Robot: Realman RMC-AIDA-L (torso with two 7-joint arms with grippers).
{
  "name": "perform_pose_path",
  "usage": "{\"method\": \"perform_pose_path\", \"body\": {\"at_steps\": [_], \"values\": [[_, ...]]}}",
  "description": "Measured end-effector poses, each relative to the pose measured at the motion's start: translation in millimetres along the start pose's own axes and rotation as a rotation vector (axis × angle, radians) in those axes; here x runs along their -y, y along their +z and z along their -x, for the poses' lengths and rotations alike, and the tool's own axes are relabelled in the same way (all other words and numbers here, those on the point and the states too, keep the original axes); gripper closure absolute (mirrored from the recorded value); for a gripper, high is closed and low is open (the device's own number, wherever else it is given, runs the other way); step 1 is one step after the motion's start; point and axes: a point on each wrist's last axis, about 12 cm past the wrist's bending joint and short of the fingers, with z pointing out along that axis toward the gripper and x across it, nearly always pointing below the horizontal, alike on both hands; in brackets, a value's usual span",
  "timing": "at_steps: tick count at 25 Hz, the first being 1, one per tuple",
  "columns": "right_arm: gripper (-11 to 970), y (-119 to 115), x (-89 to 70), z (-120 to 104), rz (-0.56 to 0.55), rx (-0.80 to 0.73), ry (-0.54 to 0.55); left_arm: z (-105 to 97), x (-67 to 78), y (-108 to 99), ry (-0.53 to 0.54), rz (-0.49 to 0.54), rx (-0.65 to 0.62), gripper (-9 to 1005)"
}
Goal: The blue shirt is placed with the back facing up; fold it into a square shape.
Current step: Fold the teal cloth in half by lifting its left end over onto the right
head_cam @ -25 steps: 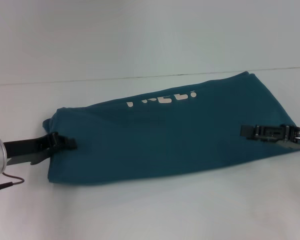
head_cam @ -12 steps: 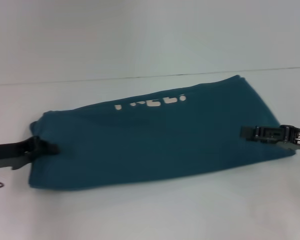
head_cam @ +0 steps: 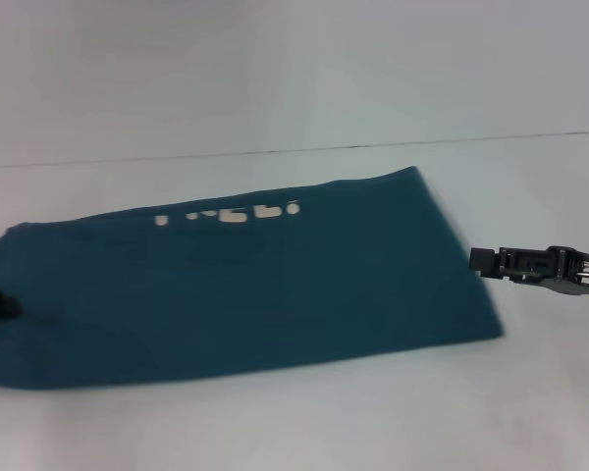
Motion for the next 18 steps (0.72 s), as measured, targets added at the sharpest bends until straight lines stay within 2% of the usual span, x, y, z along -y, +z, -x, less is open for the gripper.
{"method": "perform_pose_path", "body": {"at_steps": [5,11,13,18], "values": [[431,0,-0.1,0,0.000,-0.001,-0.001,8,-6.7,-10,-0.005,0.091,0.006,948],[431,2,-0.8,1,0.001,-0.007,-0.007,13,-2.3,-16,0.011,0.082,0.005,948],[431,2,-0.9,1,0.001,-0.008,-0.009,16,3.3,-18,0.022,0.072,-0.005,948],[430,2,-0.4,0,0.000,-0.007,-0.009,28,30.7,-28,0.066,0.066,-0.028,948]]}}
